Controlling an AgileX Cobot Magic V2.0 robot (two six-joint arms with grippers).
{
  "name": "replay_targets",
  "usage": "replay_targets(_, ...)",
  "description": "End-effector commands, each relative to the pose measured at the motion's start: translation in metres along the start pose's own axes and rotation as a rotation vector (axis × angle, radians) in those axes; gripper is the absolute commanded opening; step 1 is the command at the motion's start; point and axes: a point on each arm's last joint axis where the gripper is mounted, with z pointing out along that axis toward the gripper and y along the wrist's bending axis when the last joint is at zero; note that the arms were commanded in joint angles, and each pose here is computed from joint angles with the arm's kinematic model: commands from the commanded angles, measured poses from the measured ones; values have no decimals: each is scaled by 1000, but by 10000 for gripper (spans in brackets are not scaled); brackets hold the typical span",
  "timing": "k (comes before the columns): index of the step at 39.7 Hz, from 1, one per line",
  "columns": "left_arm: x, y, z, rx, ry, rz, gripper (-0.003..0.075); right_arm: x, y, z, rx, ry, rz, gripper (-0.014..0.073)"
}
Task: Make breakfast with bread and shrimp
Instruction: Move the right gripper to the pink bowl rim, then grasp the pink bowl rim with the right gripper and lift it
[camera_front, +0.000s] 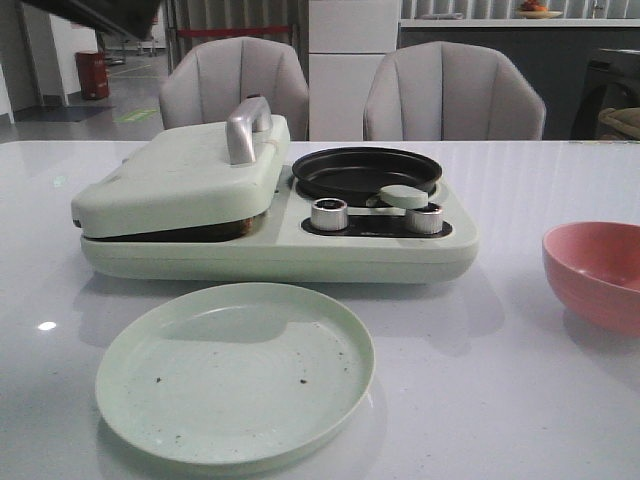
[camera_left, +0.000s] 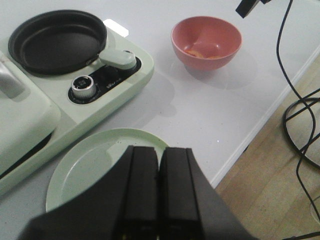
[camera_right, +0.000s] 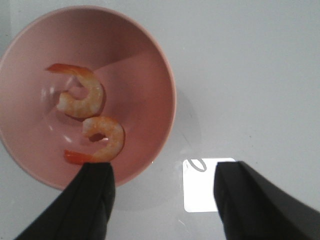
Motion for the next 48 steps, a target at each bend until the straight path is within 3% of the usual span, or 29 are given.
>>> replay_targets(1, -14, 0, 5, -4, -82, -11, 99, -18, -2, -5, 7, -124, -4, 538)
replay_targets(12, -2, 2, 45, -6, 57, -14, 99, -24, -3, 20, 14, -110, -12, 538)
replay_targets(16, -7, 1, 46, -1, 38, -32, 99, -26, -3, 27, 13, -114, -12, 538)
replay_targets(26, -21, 0, -2, -3, -118, -1, 99, -30, -3, 48, 12, -113, -14, 538)
replay_targets(39, 0, -2, -72, -5, -201, 22, 99, -44, -3, 65, 16, -56, -14, 532)
replay_targets(42, 4, -2, -83, -5, -242, 23, 99, -45, -2, 68, 16, -45, -14, 484)
replay_targets(48, 7, -2, -96, -5, -296, 24, 99, -45, -2, 71, 16, -36, -14, 307)
